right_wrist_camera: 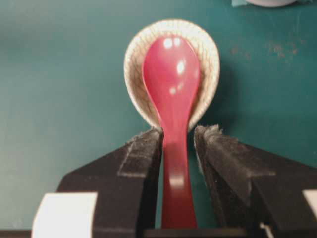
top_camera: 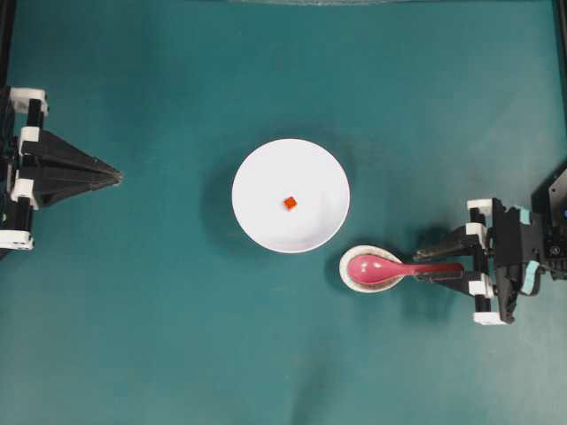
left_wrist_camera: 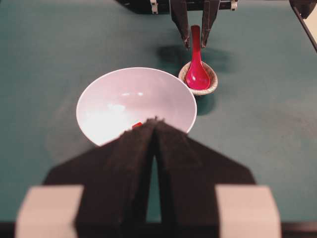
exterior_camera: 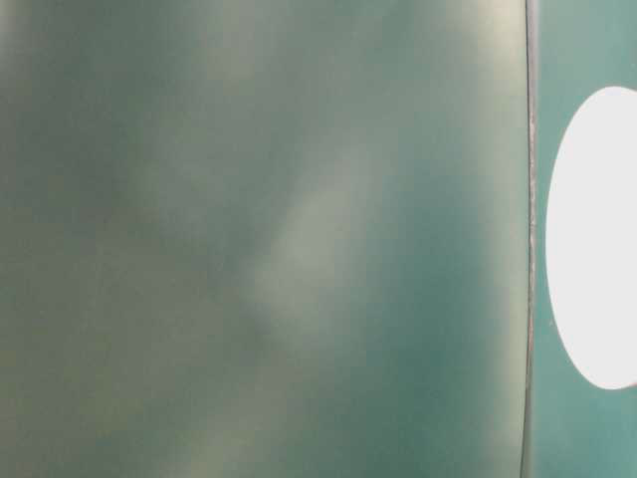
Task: Grip the spoon and scoop the red block from the bowl with right arm.
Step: 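Lower the right gripper around the pink spoon handle and close it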
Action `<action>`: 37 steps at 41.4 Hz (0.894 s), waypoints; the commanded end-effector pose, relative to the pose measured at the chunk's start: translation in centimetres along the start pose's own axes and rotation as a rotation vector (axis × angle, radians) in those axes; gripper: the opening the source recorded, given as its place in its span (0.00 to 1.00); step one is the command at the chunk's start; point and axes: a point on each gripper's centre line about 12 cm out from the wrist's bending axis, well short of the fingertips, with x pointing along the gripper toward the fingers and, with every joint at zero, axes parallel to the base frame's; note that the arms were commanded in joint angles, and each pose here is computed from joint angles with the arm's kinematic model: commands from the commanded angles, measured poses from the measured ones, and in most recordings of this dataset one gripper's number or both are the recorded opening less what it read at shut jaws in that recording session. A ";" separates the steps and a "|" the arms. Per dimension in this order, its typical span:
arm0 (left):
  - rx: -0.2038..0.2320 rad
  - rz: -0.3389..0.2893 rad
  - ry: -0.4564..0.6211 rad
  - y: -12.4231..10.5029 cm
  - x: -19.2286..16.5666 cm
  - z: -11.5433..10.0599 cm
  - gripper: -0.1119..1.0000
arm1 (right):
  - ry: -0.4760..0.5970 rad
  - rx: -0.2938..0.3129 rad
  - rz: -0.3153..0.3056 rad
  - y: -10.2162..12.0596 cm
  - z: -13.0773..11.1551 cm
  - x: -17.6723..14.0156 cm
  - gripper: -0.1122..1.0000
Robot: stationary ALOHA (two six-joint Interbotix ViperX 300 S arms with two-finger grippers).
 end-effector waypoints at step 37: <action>0.002 -0.003 0.000 -0.1 0.1 0.4 0.10 | 0.007 -0.053 0.034 0.6 -1.0 -0.7 0.46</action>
